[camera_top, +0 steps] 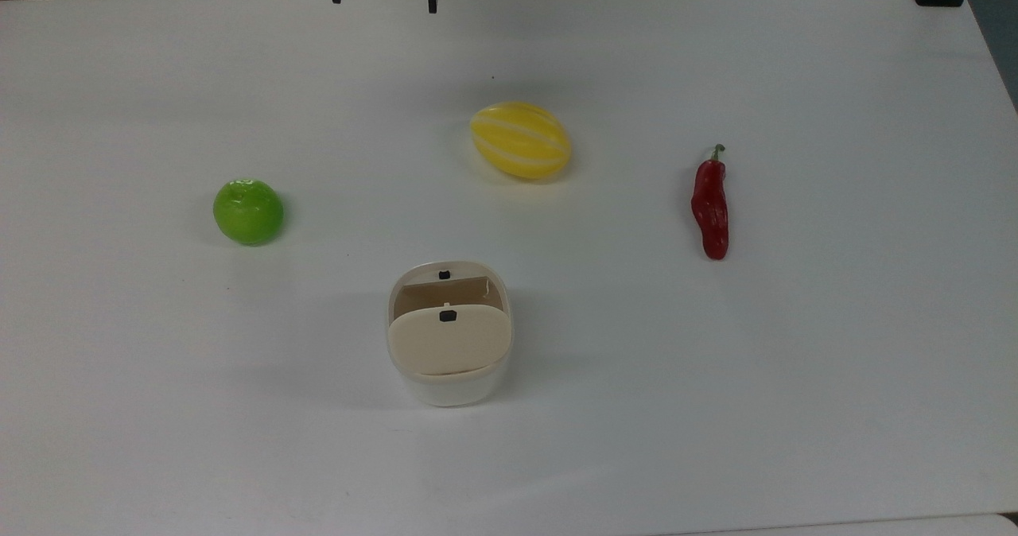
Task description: Close garbage bin
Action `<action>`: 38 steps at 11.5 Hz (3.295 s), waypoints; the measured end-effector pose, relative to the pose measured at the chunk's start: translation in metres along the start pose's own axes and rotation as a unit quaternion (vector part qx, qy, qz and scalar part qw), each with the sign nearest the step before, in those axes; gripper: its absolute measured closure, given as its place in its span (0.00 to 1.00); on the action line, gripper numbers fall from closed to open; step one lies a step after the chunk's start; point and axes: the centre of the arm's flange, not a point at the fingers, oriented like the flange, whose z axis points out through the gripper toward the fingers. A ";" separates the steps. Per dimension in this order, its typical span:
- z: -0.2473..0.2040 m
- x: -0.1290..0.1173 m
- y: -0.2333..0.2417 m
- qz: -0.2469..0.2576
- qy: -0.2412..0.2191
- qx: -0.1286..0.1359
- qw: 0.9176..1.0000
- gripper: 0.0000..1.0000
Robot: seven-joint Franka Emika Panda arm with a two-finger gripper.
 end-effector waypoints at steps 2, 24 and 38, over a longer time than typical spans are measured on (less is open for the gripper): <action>0.000 0.000 0.000 0.000 0.000 0.000 1.000 0.00; 0.028 0.035 -0.003 -0.007 0.024 0.001 1.000 0.99; 0.038 0.151 -0.038 -0.023 0.401 0.033 0.915 0.99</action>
